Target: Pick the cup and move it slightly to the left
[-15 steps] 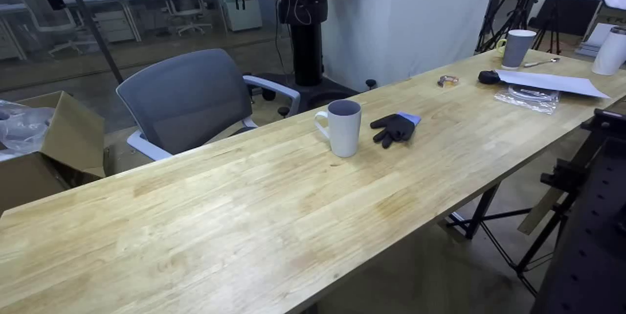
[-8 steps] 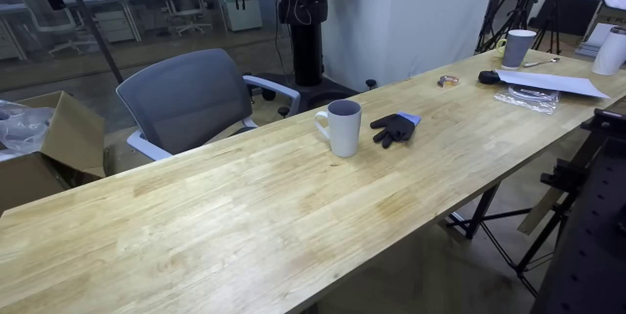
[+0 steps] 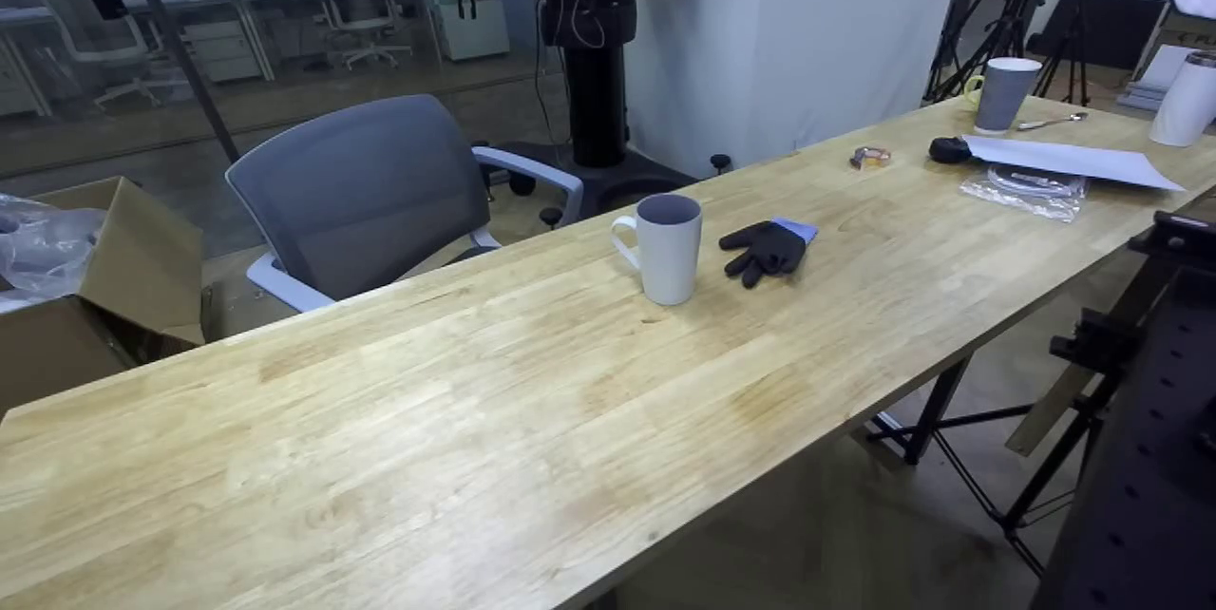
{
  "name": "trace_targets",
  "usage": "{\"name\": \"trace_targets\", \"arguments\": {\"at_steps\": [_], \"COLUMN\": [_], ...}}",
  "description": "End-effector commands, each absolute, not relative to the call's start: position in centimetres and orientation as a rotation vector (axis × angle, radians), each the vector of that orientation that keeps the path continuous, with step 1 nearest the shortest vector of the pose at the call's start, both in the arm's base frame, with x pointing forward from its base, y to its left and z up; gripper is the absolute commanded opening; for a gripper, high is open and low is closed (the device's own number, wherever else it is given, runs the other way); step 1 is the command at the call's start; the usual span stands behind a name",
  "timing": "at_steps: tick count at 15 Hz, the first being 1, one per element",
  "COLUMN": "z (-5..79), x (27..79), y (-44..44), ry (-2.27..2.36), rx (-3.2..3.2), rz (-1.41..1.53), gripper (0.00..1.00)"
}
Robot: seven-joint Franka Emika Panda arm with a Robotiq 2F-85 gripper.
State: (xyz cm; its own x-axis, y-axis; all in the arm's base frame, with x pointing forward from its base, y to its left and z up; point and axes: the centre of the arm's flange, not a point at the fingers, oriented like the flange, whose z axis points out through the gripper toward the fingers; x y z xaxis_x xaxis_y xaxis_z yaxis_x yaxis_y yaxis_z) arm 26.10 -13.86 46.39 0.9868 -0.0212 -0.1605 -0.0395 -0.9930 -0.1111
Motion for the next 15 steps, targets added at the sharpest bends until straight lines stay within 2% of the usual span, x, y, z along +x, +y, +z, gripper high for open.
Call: {"name": "trace_targets", "arguments": {"at_steps": [1, 9, 15], "z": [46.2, 44.5, 40.6], "x": [27.1, 32.5, 38.7], "y": [-13.7, -13.4, -13.7], "ry": [0.025, -0.08, -0.107], "rx": [-3.031, -3.079, -3.114], "rz": [0.214, 0.013, -0.055], "gripper": [1.0, 1.0, 1.0]}}
